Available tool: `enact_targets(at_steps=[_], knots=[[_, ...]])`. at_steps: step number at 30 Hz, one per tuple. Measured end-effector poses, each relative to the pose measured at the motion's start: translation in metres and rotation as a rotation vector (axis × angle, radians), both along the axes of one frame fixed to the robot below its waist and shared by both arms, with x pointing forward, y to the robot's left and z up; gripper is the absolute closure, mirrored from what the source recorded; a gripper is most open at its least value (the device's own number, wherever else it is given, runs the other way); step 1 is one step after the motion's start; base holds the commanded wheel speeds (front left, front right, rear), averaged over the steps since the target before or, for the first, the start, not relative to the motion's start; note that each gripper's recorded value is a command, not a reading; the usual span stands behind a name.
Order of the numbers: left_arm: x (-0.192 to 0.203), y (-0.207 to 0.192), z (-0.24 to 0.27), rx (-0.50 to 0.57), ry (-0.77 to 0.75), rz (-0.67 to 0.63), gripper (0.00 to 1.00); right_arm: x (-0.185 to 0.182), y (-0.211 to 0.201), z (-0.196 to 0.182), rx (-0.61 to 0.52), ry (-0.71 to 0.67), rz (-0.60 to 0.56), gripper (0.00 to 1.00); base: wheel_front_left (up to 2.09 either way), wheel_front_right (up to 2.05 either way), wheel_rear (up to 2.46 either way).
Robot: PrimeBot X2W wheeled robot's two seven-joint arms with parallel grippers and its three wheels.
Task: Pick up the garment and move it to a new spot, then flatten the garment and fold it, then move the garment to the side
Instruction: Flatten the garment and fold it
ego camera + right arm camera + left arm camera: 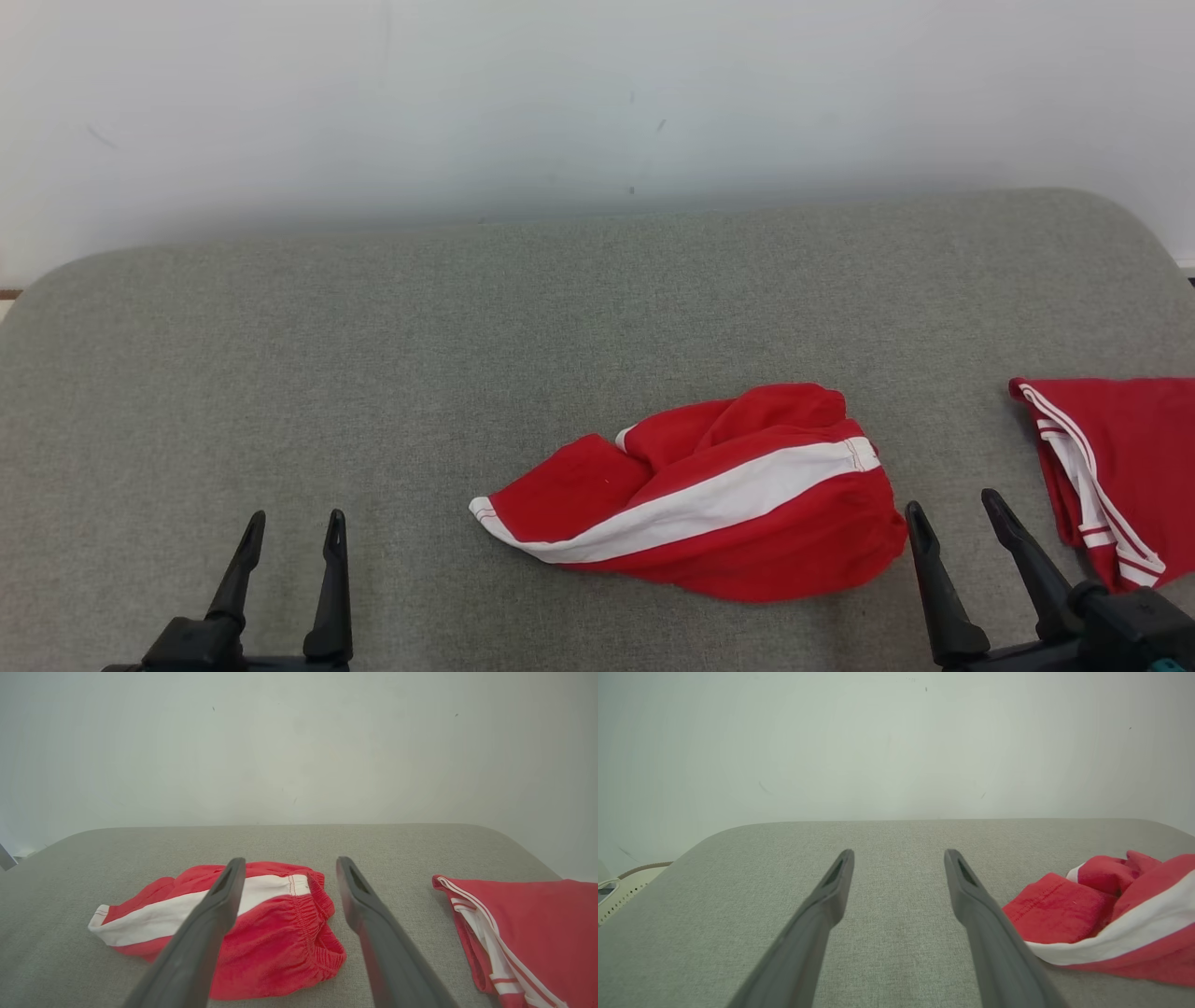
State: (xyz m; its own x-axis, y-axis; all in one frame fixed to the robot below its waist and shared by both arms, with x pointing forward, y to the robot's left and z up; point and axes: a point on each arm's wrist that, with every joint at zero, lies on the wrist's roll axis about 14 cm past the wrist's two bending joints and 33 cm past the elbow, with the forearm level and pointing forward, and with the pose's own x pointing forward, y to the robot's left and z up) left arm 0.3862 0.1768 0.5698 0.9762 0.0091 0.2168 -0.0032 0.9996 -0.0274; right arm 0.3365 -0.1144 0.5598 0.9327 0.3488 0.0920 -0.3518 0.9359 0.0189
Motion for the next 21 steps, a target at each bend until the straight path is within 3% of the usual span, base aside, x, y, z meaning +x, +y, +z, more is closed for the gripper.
enact_targets(at_steps=[11, 21], knots=[[0.010, -0.010, -0.014, -0.010, 0.054, -0.035, 0.00, 0.008, 0.000, -0.003, 0.013, 0.013, 0.000, 0.00, 0.00, 0.00, 0.00], [0.030, -0.056, -0.036, -0.041, 0.193, -0.210, 0.00, 0.026, -0.012, -0.018, -0.007, 0.069, -0.003, 0.00, 0.00, 0.00, 0.00]])
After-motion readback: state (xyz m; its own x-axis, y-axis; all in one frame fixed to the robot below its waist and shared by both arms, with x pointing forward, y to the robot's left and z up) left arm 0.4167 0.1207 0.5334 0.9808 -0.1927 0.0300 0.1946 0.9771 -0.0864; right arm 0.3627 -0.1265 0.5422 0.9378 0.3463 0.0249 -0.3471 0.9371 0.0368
